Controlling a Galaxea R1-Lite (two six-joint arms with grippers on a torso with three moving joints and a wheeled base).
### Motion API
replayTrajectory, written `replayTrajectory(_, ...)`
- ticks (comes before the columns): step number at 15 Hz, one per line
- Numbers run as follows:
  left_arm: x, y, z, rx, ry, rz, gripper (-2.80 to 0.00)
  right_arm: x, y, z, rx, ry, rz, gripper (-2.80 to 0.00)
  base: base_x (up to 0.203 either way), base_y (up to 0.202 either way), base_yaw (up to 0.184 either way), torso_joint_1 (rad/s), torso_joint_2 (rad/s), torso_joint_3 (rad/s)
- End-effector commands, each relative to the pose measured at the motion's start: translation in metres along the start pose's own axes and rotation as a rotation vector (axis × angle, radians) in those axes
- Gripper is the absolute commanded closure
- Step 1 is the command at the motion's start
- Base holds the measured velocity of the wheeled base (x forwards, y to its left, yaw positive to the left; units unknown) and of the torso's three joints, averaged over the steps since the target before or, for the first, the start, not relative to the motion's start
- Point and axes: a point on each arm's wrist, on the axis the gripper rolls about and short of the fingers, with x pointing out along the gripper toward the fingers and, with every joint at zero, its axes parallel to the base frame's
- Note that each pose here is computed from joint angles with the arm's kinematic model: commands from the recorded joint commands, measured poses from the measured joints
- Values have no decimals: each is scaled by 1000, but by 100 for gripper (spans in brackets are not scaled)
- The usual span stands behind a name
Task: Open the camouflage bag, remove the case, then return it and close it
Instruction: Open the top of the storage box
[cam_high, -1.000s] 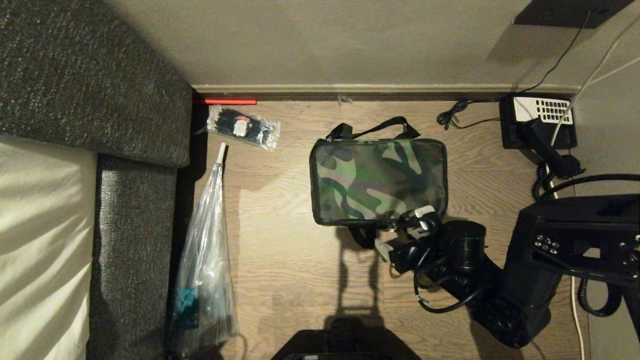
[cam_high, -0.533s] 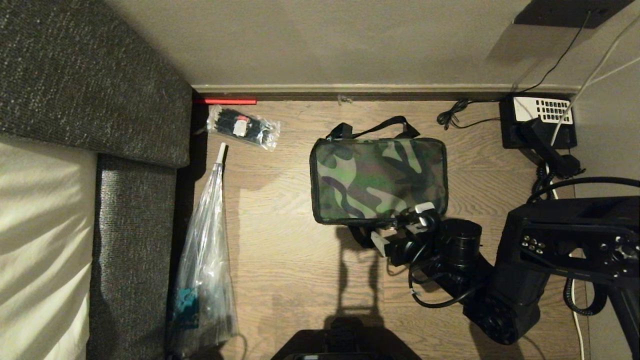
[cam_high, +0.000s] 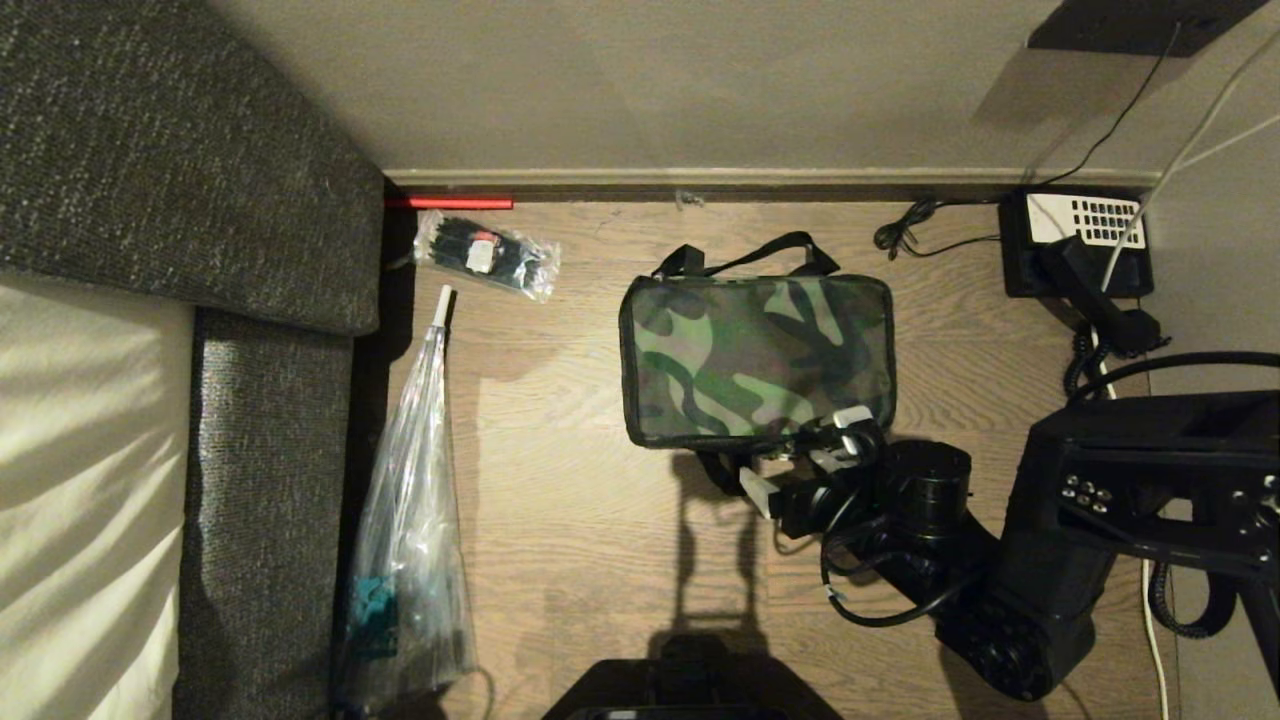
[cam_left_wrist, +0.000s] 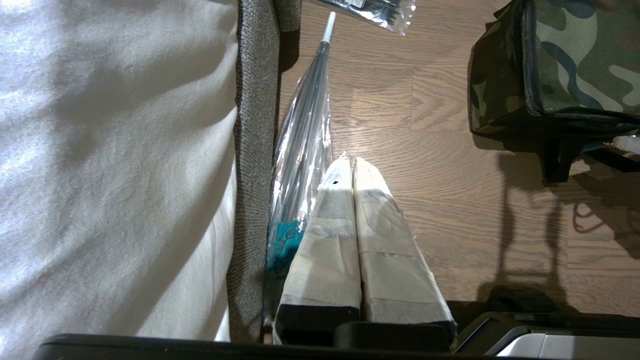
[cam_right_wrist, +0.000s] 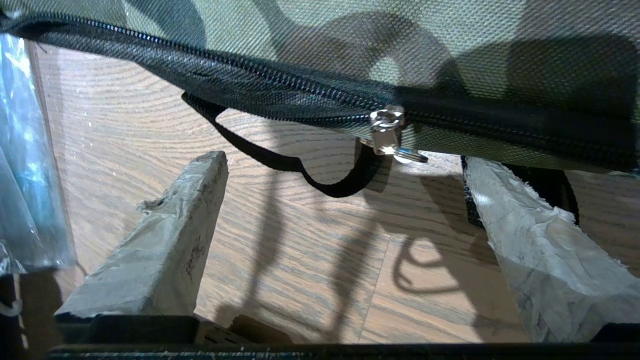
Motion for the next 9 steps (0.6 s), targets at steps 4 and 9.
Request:
replayTrajectory(4,2,0,-11,-1,40,0,0,5,2,-7,19,5,3,-280,0,0,0,0,0,0)
replayTrajectory(9,2,0,-11,-1,41,0,0,9,2,-9,20,-18,1,0,0,0,0,0,0,0)
